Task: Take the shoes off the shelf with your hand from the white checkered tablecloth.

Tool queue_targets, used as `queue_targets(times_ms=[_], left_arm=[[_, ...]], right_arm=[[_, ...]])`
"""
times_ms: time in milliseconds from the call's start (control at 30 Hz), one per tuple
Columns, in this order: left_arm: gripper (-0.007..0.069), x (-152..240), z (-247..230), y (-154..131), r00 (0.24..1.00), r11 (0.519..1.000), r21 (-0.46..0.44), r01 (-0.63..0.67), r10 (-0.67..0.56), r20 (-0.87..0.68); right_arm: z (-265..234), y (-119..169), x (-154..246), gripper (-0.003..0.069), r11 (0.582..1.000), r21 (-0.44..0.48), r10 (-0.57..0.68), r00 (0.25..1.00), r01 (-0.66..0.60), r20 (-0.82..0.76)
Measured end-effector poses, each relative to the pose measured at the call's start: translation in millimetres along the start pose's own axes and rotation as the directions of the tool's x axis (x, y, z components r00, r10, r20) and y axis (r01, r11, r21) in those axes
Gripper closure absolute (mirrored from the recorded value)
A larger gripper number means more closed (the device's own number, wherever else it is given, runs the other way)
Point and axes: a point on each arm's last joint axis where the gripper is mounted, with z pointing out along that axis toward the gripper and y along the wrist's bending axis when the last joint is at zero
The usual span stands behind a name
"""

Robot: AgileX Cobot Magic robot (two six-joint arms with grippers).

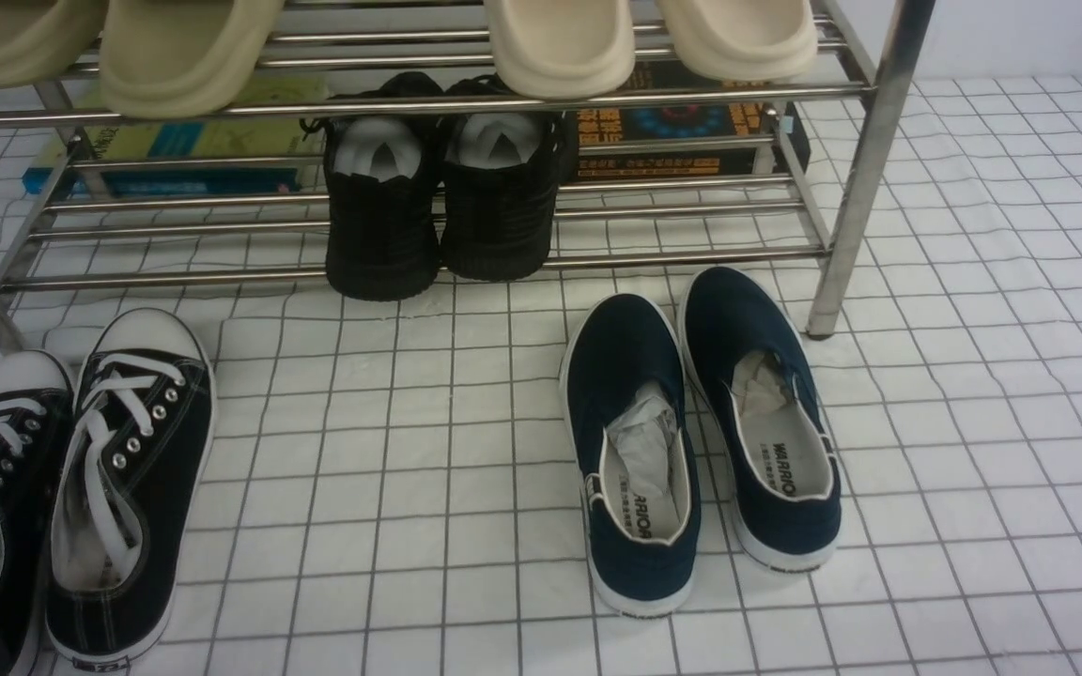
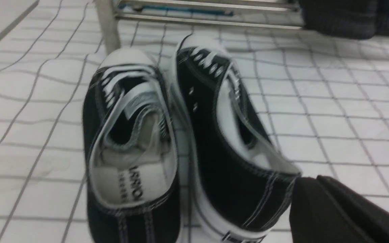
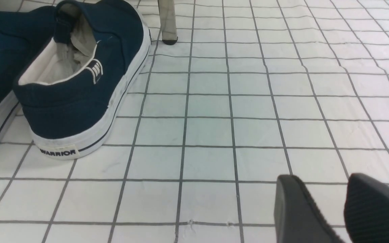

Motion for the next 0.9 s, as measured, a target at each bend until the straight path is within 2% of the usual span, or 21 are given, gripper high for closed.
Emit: queue_targets(times_ms=[200,367,900], left_arm=[[0.0606,11.2,4.0,3.8,0.999,0.999,0.005,0.034,-0.034,-0.02],[0.0603,11.1,4.1,2.4,1.0,0.999,0.037,0.011,-0.01,-0.021],[0.0585,11.1,4.1,2.6,1.0,0.999,0.035,0.007,-0.006,-0.021]], right_arm=[[0.0,0.0,0.0,0.0421,1.0,0.0,0.0,1.0,0.0,0.0],[0.0,0.0,0.0,0.0421,1.0,0.0,0.0,1.0,0.0,0.0],[0.0,0.0,0.0,0.0421,1.0,0.0,0.0,1.0,0.0,0.0]])
